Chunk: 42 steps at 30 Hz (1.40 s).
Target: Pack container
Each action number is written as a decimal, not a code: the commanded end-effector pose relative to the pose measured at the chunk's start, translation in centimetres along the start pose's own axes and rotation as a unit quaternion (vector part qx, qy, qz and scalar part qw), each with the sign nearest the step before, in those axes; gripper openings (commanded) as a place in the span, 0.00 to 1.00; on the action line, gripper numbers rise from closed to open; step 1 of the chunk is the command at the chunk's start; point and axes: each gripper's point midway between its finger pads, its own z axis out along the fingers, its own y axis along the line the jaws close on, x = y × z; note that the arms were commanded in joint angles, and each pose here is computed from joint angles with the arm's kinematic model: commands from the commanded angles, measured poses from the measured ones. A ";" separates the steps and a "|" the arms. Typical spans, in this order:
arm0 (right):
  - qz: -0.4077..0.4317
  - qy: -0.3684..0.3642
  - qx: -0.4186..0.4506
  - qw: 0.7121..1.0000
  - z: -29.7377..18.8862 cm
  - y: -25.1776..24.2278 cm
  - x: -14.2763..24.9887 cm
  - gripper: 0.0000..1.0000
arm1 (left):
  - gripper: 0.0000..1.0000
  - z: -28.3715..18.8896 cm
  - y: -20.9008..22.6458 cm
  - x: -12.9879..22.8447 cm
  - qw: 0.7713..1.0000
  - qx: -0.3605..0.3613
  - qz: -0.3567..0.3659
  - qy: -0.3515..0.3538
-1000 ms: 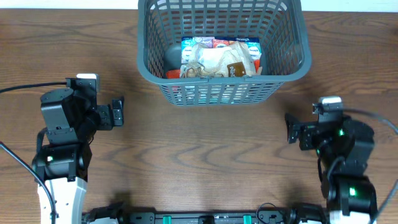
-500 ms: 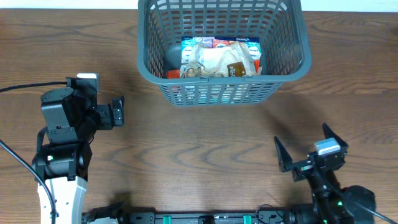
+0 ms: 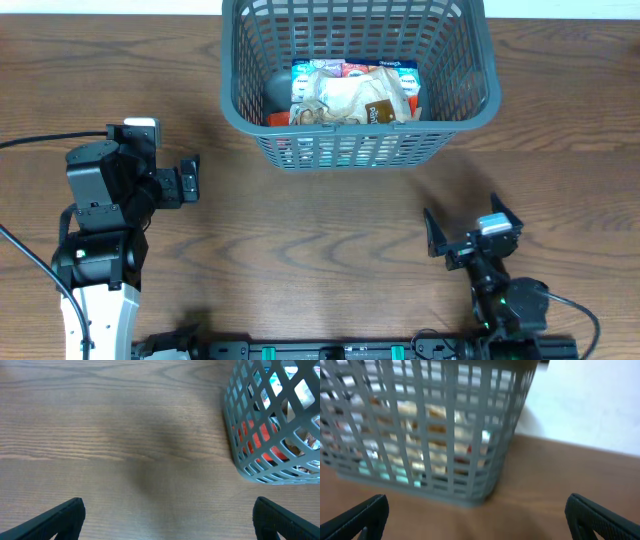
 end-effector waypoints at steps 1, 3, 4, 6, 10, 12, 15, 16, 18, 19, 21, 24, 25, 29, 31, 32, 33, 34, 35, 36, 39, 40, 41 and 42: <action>-0.005 -0.003 0.023 1.000 0.0 -0.7 0.1 0.99 | 0.99 0.1 0.2 0.1 1.000 -0.004 -0.007 0.002; -0.002 0.002 0.060 0.998 0.0 -1.9 0.3 0.99 | 0.99 0.1 0.2 0.1 1.000 -0.004 -0.007 0.002; 0.004 0.004 0.070 0.998 -0.1 -2.3 0.4 0.99 | 0.99 0.1 0.2 0.1 1.000 -0.004 -0.007 0.002; 0.005 0.004 0.074 0.997 -0.1 -2.4 0.4 0.99 | 0.99 0.1 0.2 0.1 1.000 -0.004 -0.007 0.002; 0.006 0.004 0.074 0.997 -0.1 -2.4 0.4 0.99 | 0.99 0.1 0.2 0.1 1.000 -0.004 -0.007 0.002; 0.012 0.004 0.078 0.997 -0.1 -2.6 0.4 0.99 | 0.99 0.1 0.2 0.1 1.000 -0.004 -0.007 0.001; 0.019 0.004 0.083 0.996 -0.2 -2.7 0.5 0.99 | 0.99 0.1 0.2 0.1 1.000 -0.004 -0.007 0.002; 0.020 0.004 0.084 0.996 -0.2 -2.8 0.5 0.99 | 0.99 0.1 0.2 0.1 1.000 -0.004 -0.007 0.002; 0.027 0.003 0.090 0.996 -0.2 -3.0 0.5 0.99 | 0.99 0.1 0.2 0.1 1.000 -0.004 -0.007 0.002; 0.033 0.002 0.099 0.995 -0.3 -3.3 0.4 0.99 | 0.99 0.1 0.2 0.1 1.000 -0.004 -0.007 0.001; 0.044 0.000 0.109 0.993 -0.3 -3.6 0.4 0.99 | 0.99 0.1 0.2 0.1 1.000 -0.004 -0.007 0.002; 0.045 0.000 0.101 0.994 -0.3 -3.4 0.4 0.99 | 0.99 0.1 0.2 0.1 1.000 -0.004 -0.007 0.002; 0.045 0.000 0.102 0.994 -0.3 -3.5 0.4 0.99 | 0.99 0.1 0.2 0.1 1.000 -0.004 -0.007 0.002; 0.045 0.000 0.102 0.994 -0.3 -3.5 0.4 0.99 | 0.99 0.1 0.2 0.1 1.000 -0.004 -0.007 0.002; 0.045 0.000 0.102 0.994 -0.3 -3.5 0.4 0.99 | 0.99 0.1 0.2 0.1 1.000 -0.004 -0.007 0.002; 0.045 0.000 0.102 0.994 -0.3 -3.5 0.4 0.99 | 0.99 0.1 0.2 0.1 1.000 -0.004 -0.007 0.002; 0.045 0.000 0.102 0.994 -0.3 -3.5 0.4 0.99 | 0.99 0.1 0.2 0.1 1.000 -0.004 -0.007 0.002; 0.045 0.000 0.102 0.994 -0.3 -3.5 0.4 0.99 | 0.99 0.1 0.2 0.1 1.000 -0.004 -0.007 0.002; 0.045 0.000 0.102 0.994 -0.3 -3.5 0.4 0.99 | 0.99 0.1 0.2 0.1 1.000 -0.004 -0.007 0.002; 0.045 0.000 0.102 0.994 -0.3 -3.5 0.4 0.99 | 0.99 0.1 0.2 0.1 1.000 -0.004 -0.007 0.002; 0.045 0.000 0.102 0.994 -0.3 -3.5 0.4 0.99 | 0.99 0.1 0.2 0.1 1.000 -0.004 -0.007 0.002; 0.045 0.000 0.102 0.994 -0.3 -3.5 0.4 0.99 | 0.99 0.1 0.2 0.1 1.000 -0.004 -0.007 0.002; 0.045 0.000 0.102 0.994 -0.3 -3.5 0.4 0.99 | 0.99 0.1 0.2 0.1 1.000 -0.004 -0.007 0.002; 0.045 0.000 0.102 0.994 -0.3 -3.5 0.4 0.99 | 0.99 0.1 0.2 0.1 1.000 -0.004 -0.007 0.002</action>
